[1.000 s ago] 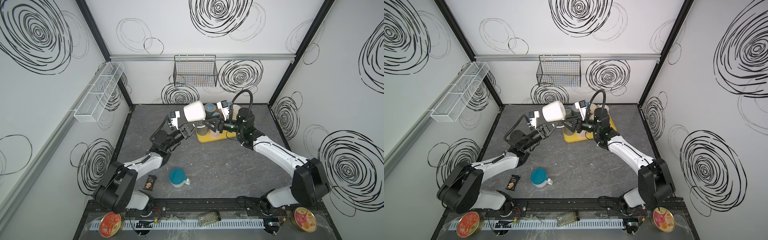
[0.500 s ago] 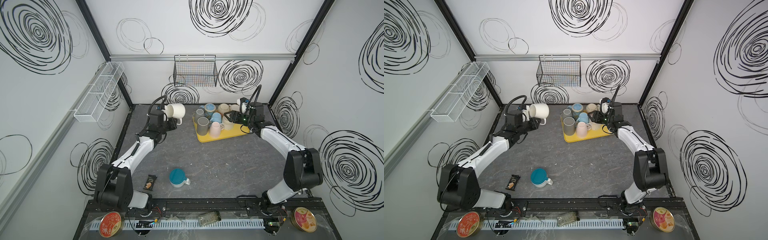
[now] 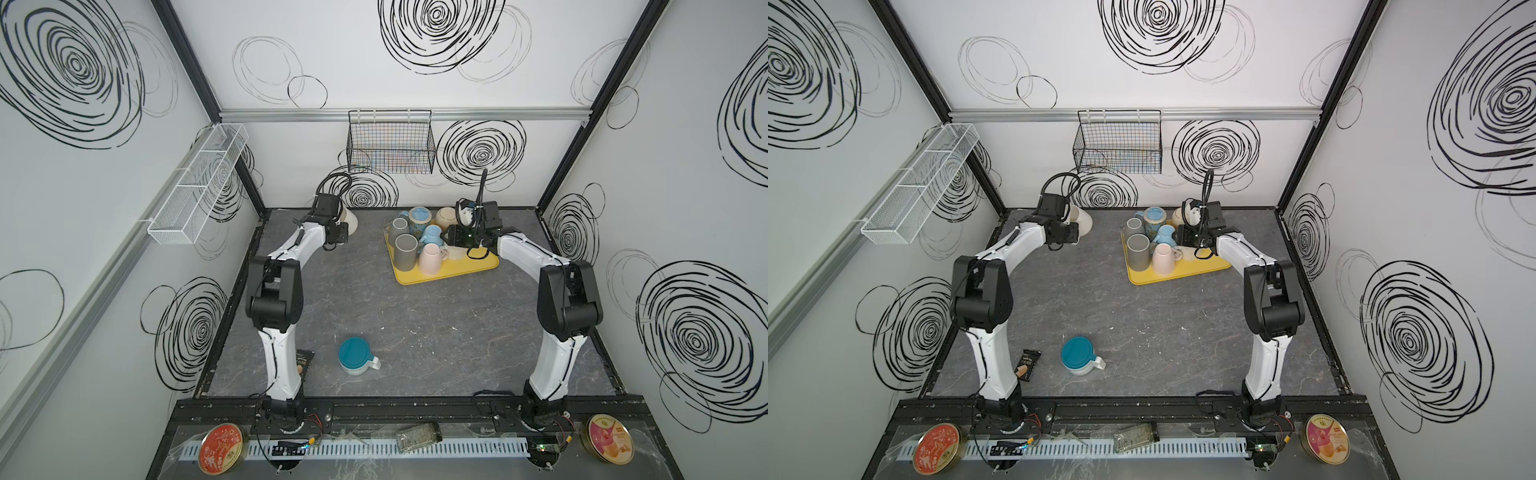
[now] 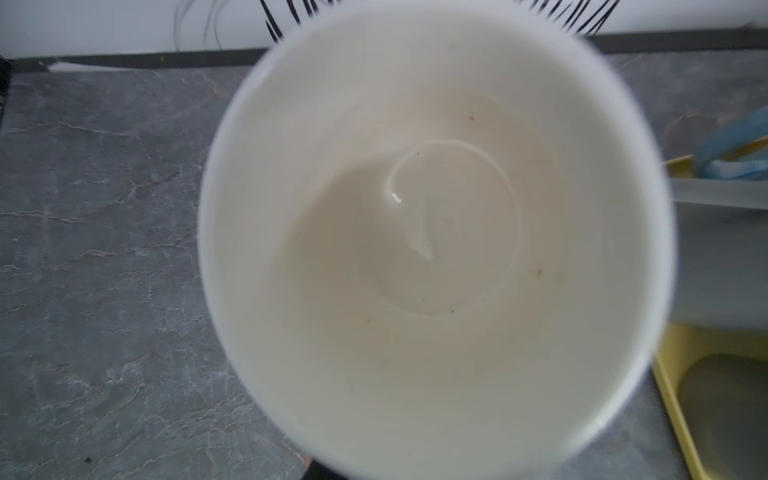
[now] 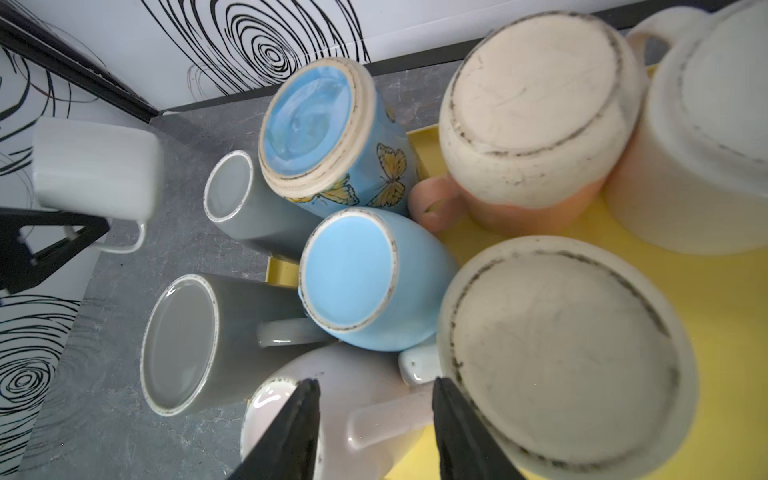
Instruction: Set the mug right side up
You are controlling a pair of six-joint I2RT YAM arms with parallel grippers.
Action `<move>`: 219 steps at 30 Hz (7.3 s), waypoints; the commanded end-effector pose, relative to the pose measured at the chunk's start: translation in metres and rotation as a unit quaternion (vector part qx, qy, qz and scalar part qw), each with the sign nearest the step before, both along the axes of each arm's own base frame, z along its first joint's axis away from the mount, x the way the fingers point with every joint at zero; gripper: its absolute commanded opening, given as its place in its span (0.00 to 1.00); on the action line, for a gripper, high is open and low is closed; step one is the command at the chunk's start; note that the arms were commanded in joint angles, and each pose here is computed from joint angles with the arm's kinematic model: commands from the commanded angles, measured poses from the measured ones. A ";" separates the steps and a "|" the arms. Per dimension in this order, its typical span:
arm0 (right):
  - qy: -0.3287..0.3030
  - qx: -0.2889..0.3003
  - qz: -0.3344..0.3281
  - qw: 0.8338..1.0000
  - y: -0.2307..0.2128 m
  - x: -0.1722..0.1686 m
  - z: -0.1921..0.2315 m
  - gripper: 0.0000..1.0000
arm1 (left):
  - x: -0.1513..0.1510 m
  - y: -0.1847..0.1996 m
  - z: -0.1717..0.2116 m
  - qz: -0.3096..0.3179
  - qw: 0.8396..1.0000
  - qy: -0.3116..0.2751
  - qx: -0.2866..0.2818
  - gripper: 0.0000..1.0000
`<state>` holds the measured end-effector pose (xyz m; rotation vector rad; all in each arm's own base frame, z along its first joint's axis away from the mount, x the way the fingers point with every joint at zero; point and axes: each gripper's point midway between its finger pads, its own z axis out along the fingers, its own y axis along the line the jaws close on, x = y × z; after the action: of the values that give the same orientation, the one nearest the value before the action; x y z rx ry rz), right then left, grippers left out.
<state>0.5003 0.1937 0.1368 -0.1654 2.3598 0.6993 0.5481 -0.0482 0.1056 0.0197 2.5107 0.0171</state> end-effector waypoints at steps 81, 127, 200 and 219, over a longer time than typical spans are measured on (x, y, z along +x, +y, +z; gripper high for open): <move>0.043 -0.178 0.120 0.976 0.040 -0.100 -0.025 0.56 | -0.112 -0.084 0.024 -0.084 0.994 -0.035 -0.054 0.70; 0.053 -0.261 0.147 0.953 0.057 -0.092 -0.061 0.00 | -0.160 -0.169 0.039 -0.131 0.980 -0.071 -0.129 0.71; -0.290 0.308 0.339 0.840 0.133 -0.198 0.277 0.00 | -0.188 -0.219 0.243 -0.282 0.717 -0.316 -0.553 0.60; -0.222 0.288 0.307 0.880 0.135 -0.164 0.243 0.46 | -0.196 -0.196 0.263 -0.300 0.668 -0.323 -0.599 0.00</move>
<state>0.3239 0.3347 0.3650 -0.7614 1.5962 1.5316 0.3554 -0.2594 0.3453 0.2276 1.3975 -1.5908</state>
